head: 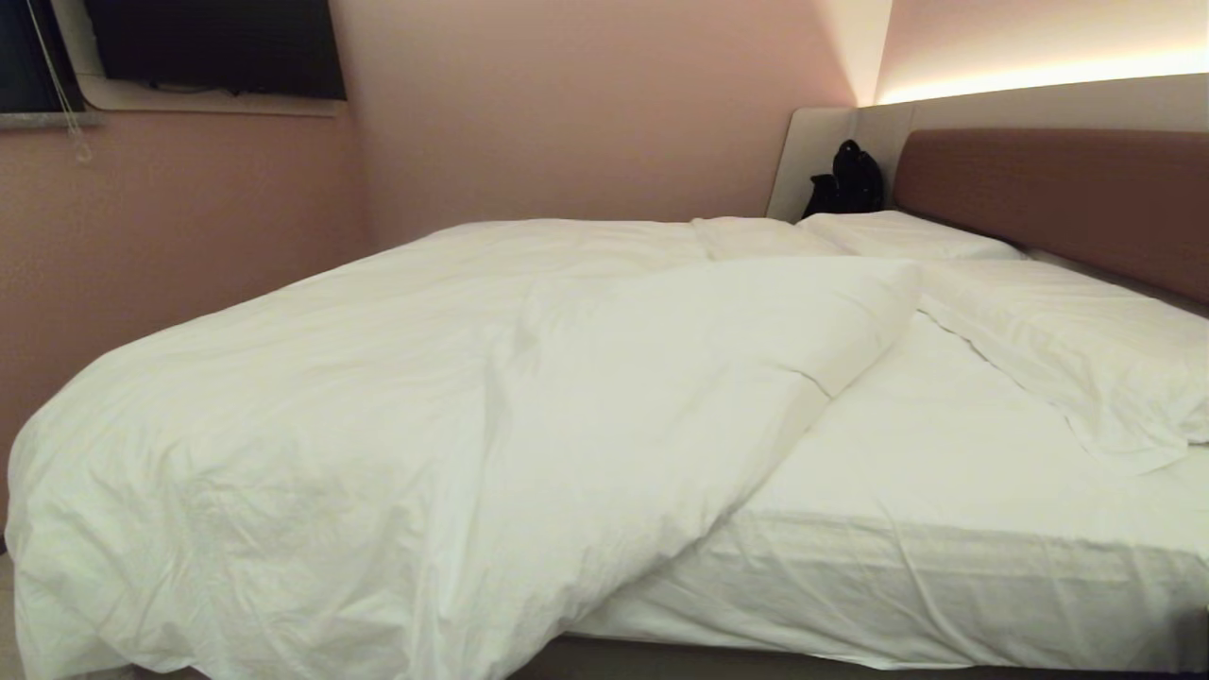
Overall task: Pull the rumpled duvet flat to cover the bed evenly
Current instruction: Hold the folded corner of the quilt
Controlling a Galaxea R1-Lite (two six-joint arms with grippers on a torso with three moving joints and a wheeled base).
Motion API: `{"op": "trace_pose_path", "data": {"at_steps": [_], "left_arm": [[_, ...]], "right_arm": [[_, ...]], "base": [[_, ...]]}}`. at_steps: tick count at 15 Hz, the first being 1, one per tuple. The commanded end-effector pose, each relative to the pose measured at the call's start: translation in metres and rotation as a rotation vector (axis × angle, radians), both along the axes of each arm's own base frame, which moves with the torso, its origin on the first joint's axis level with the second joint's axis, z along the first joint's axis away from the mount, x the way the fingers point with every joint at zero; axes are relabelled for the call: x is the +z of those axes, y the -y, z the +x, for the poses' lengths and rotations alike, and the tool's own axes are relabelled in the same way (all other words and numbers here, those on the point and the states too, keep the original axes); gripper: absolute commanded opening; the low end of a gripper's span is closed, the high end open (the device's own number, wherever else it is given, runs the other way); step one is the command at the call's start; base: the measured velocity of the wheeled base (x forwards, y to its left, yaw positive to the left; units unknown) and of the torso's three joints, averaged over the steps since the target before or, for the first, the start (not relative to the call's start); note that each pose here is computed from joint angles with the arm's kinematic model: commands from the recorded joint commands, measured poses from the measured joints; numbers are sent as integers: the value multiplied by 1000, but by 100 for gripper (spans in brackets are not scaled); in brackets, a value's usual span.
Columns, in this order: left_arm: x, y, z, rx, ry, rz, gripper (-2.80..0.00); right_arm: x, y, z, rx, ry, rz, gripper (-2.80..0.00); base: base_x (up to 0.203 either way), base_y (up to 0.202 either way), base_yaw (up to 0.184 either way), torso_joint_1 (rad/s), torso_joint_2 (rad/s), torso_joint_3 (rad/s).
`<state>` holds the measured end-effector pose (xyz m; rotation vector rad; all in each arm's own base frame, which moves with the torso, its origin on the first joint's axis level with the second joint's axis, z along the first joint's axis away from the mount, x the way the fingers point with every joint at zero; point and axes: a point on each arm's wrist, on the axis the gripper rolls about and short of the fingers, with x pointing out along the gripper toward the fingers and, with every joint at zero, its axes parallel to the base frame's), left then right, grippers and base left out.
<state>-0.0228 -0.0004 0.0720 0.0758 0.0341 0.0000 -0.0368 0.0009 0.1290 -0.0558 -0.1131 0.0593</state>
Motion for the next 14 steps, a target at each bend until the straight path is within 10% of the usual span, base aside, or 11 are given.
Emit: {"op": "trace_pose_path", "data": {"at_steps": [1, 9, 14], "left_arm": [[0, 0, 0, 0, 0, 1, -280], [0, 0, 0, 0, -1, 1, -280], [0, 0, 0, 0, -1, 1, -280]], "right_arm": [[42, -1, 11, 67, -62, 32, -280], [140, -10, 180, 252, -343, 112, -280], [138, -38, 325, 316, -473, 116, -280]], "base": [[0, 0, 0, 0, 0, 0], [0, 0, 0, 0, 0, 0], [0, 0, 0, 0, 0, 0]]}}
